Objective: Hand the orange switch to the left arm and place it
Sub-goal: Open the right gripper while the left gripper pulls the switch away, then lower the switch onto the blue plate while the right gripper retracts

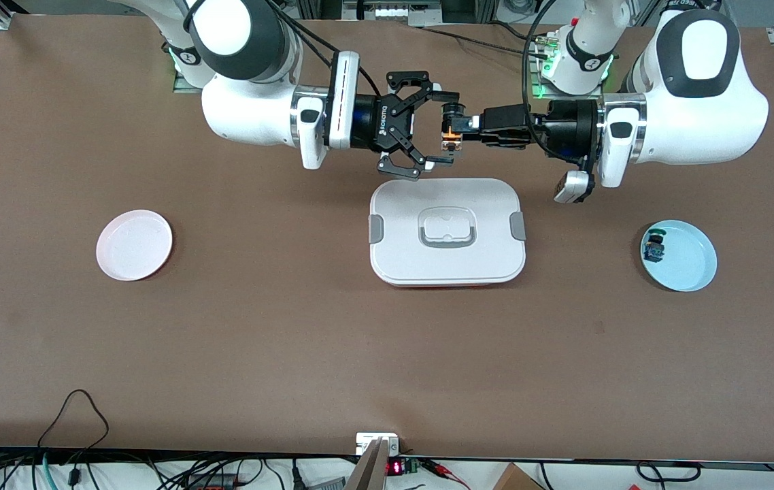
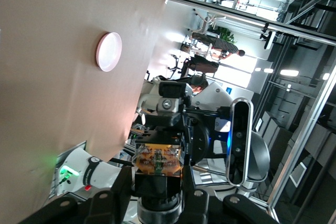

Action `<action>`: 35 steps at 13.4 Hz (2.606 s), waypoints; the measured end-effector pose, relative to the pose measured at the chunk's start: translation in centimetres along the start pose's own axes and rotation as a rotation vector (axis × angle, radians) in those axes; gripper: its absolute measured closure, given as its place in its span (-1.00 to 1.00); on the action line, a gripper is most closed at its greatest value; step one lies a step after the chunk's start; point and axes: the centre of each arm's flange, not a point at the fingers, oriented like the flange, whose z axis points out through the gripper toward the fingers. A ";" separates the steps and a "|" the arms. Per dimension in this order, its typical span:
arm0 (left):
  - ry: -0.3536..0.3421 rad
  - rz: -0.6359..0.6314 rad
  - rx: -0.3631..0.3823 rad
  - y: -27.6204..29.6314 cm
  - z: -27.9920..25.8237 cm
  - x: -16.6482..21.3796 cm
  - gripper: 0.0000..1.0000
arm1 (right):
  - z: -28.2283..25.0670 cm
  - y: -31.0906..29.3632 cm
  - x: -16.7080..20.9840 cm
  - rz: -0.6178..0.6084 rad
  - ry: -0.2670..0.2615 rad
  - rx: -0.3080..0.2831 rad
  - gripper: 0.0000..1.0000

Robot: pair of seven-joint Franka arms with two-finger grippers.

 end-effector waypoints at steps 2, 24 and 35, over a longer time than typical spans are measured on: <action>0.004 0.023 0.079 -0.6 -1.0 0.2 0.15 | -0.4 0.3 0.2 0.005 0.001 -0.009 -1.00; -0.191 -0.057 1.328 -29.2 -31.3 5.6 0.15 | -29.2 10.8 0.3 0.264 -0.478 -0.045 -1.00; -0.121 0.043 1.511 -39.5 -33.2 11.3 0.15 | -36.4 11.1 -1.2 0.895 -1.126 -0.856 -1.00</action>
